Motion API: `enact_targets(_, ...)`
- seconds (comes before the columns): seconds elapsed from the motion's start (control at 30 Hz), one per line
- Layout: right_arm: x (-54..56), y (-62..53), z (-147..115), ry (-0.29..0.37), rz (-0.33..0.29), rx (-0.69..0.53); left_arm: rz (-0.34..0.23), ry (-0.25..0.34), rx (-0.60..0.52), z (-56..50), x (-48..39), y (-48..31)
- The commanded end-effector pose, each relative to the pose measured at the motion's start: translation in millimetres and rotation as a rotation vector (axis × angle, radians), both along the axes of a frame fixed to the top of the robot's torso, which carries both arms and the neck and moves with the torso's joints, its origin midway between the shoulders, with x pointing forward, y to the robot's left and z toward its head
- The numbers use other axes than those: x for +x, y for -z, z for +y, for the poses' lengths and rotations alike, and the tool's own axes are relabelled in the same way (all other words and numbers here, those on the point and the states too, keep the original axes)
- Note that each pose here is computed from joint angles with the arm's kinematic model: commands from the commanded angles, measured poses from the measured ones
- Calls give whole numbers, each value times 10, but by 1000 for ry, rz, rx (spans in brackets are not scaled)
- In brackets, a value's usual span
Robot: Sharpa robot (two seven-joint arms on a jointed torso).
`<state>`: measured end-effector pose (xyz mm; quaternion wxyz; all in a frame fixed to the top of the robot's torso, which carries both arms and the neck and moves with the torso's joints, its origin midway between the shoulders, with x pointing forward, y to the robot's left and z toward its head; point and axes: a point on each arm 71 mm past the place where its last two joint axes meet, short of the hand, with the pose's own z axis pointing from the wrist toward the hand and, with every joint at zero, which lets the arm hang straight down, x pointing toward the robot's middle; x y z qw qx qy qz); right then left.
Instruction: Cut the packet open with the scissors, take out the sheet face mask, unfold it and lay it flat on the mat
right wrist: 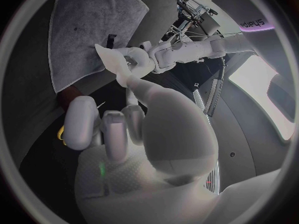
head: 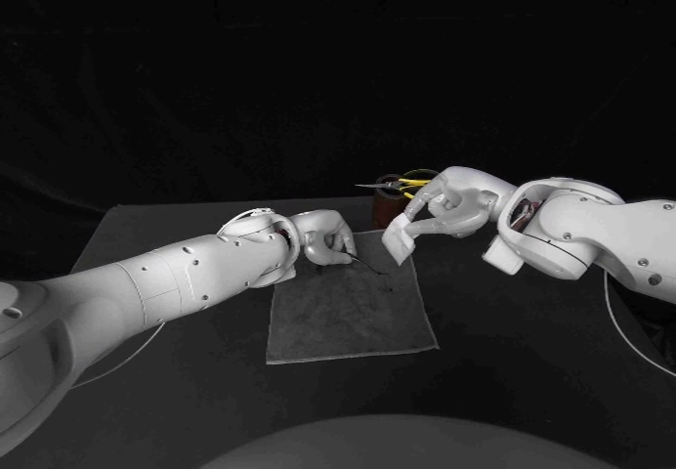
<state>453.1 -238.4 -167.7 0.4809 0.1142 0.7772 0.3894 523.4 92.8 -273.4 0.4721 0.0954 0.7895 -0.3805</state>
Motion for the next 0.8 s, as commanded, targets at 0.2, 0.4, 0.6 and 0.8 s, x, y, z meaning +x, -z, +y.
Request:
enact_targets(0.2, 8, -8, -29, 12, -5, 2, 31, -114, -82, 319, 97, -180)
enact_targets(0.4, 26, -4, -50, 18, -7, 0, 0, -174, -75, 711, 126, -367)
enact_targets(0.6, 39, 7, -35, 15, -3, 0, -19, -240, -55, 1107, 110, -441)
enact_targets(0.8, 43, 21, -11, 10, 1, 1, -64, -345, -6, 1636, 151, -464)
